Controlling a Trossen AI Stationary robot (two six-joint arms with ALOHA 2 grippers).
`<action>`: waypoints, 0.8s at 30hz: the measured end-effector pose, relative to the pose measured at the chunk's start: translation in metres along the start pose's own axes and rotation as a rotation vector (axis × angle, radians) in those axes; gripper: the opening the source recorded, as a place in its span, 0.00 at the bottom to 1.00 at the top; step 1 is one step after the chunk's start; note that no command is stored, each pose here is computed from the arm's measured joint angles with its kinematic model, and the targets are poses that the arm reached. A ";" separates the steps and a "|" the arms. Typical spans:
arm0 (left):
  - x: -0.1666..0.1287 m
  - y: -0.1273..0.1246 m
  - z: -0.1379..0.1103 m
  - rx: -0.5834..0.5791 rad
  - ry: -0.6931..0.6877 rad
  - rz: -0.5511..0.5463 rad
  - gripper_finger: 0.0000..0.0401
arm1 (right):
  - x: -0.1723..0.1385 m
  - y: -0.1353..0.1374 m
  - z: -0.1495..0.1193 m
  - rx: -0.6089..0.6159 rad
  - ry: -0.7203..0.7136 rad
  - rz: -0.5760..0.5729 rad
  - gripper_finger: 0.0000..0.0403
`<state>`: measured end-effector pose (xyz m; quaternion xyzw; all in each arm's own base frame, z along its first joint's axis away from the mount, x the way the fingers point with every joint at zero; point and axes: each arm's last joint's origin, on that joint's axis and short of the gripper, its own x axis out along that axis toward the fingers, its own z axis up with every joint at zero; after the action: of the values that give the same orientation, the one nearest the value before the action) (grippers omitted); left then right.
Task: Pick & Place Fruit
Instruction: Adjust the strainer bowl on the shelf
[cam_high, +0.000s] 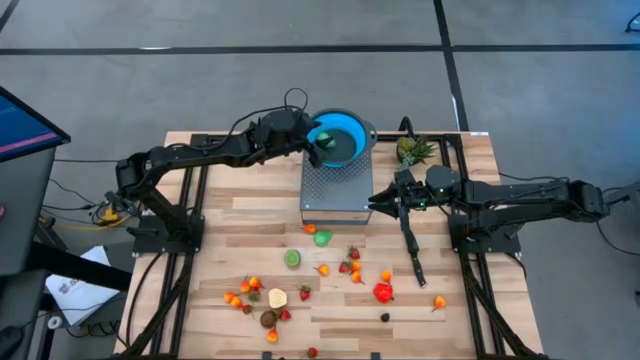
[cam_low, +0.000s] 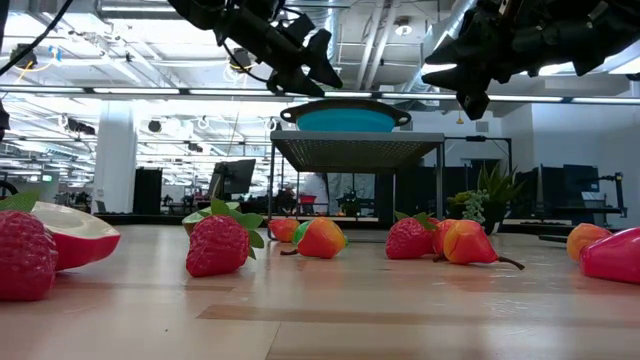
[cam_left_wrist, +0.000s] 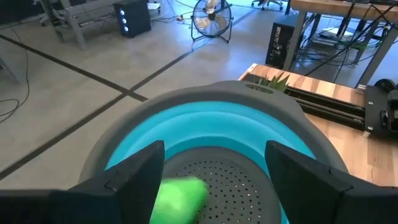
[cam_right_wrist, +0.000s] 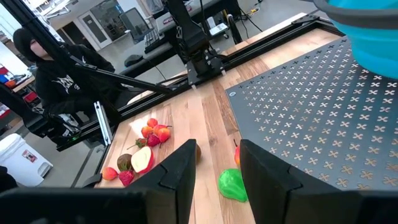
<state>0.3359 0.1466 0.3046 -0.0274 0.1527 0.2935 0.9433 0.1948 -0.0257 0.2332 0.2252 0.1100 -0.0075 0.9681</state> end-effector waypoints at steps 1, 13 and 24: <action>0.000 0.000 0.000 -0.001 -0.002 0.000 0.67 | 0.000 0.000 0.000 0.000 -0.002 0.000 0.29; -0.020 0.001 0.016 -0.021 -0.062 -0.074 0.39 | -0.001 -0.001 0.006 -0.017 -0.058 0.001 0.29; -0.048 -0.006 0.031 -0.041 -0.094 -0.290 0.03 | -0.003 0.004 0.030 -0.178 -0.108 -0.014 0.29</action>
<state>0.3104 0.1203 0.3482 -0.0544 0.0969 0.1581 0.9812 0.1982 -0.0355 0.2615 0.1367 0.0593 -0.0167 0.9887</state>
